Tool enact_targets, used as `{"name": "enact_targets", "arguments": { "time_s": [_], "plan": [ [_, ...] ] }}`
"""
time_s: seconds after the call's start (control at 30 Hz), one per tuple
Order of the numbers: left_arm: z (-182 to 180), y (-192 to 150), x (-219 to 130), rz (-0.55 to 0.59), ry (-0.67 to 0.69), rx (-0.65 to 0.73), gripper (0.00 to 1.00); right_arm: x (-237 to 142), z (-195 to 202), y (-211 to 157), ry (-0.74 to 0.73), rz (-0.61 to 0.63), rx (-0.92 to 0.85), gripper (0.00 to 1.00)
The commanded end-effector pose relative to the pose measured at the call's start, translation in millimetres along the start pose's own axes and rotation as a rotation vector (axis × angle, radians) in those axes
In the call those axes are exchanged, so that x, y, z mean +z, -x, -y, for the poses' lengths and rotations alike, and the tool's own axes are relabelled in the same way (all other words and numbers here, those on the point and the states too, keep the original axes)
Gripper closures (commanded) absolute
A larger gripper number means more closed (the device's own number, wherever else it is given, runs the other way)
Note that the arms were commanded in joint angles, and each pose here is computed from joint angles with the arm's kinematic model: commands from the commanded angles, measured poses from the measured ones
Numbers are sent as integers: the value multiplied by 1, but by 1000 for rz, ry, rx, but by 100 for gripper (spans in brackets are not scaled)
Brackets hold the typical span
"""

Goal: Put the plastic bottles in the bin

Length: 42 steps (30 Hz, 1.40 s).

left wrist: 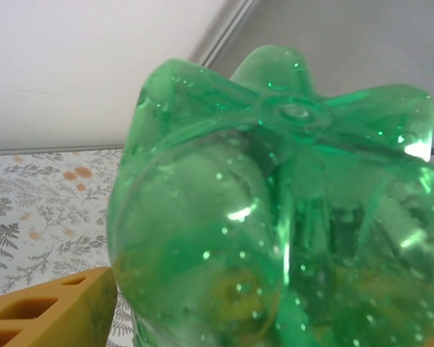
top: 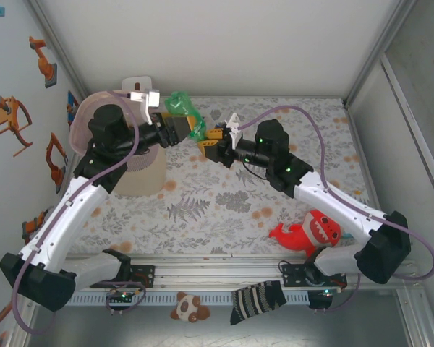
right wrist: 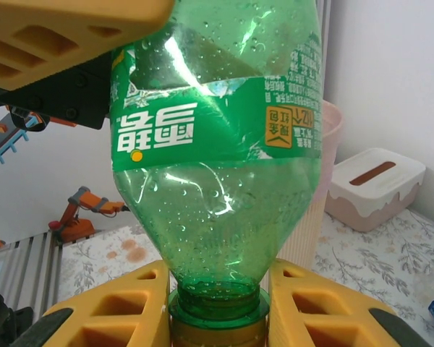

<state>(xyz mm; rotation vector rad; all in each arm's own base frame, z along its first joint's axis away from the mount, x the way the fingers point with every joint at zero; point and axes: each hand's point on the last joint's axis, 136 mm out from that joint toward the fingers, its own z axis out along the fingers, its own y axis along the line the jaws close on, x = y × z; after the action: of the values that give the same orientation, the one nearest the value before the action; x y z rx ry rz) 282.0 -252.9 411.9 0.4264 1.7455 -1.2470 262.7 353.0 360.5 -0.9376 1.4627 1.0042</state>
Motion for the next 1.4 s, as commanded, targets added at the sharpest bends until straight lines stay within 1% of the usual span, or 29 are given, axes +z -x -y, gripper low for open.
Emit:
{"name": "enact_targets", "arguments": {
  "time_s": [0.0, 0.17, 0.23, 0.33, 0.47, 0.5, 0.57, 0.7, 0.8, 1.03, 1.13, 1.27, 1.37],
  "plan": [
    [12, 13, -1, 31, -22, 67, 29, -8, -16, 38, 38, 98, -44, 94],
    [11, 13, -2, 30, -5, 83, 36, -9, -14, 39, 24, 96, -44, 94],
    [11, 14, -3, 31, 9, 91, 38, -9, -13, 38, 19, 90, -44, 91],
    [8, 15, -7, 23, 44, 113, 39, -10, -12, 37, 11, 81, -43, 77],
    [3, 17, -12, 0, 110, 144, 39, -13, -13, 36, 6, 70, -45, 48],
    [1, 19, -14, -5, 129, 152, 39, -14, -13, 36, 3, 68, -47, 43],
    [-3, 21, -18, -19, 167, 167, 40, -17, -15, 34, -1, 60, -51, 38],
    [-11, 31, -31, -27, 243, 200, 40, -24, -17, 33, -13, 45, -66, 35],
    [-25, 42, -45, -23, 316, 190, 40, -29, -17, 32, -25, 33, -78, 35],
    [-67, 68, -99, -33, 566, 180, 41, -34, -18, 30, -36, 14, -89, 35],
    [-86, 76, -124, -66, 710, 213, 41, -33, -17, 28, -38, 6, -89, 35],
    [-117, 79, -156, -150, 907, 238, 41, -32, -17, 28, -32, -2, -89, 35],
    [-137, 78, -174, -223, 1017, 248, 41, -31, -17, 27, -32, -6, -89, 35]
  ]
}}
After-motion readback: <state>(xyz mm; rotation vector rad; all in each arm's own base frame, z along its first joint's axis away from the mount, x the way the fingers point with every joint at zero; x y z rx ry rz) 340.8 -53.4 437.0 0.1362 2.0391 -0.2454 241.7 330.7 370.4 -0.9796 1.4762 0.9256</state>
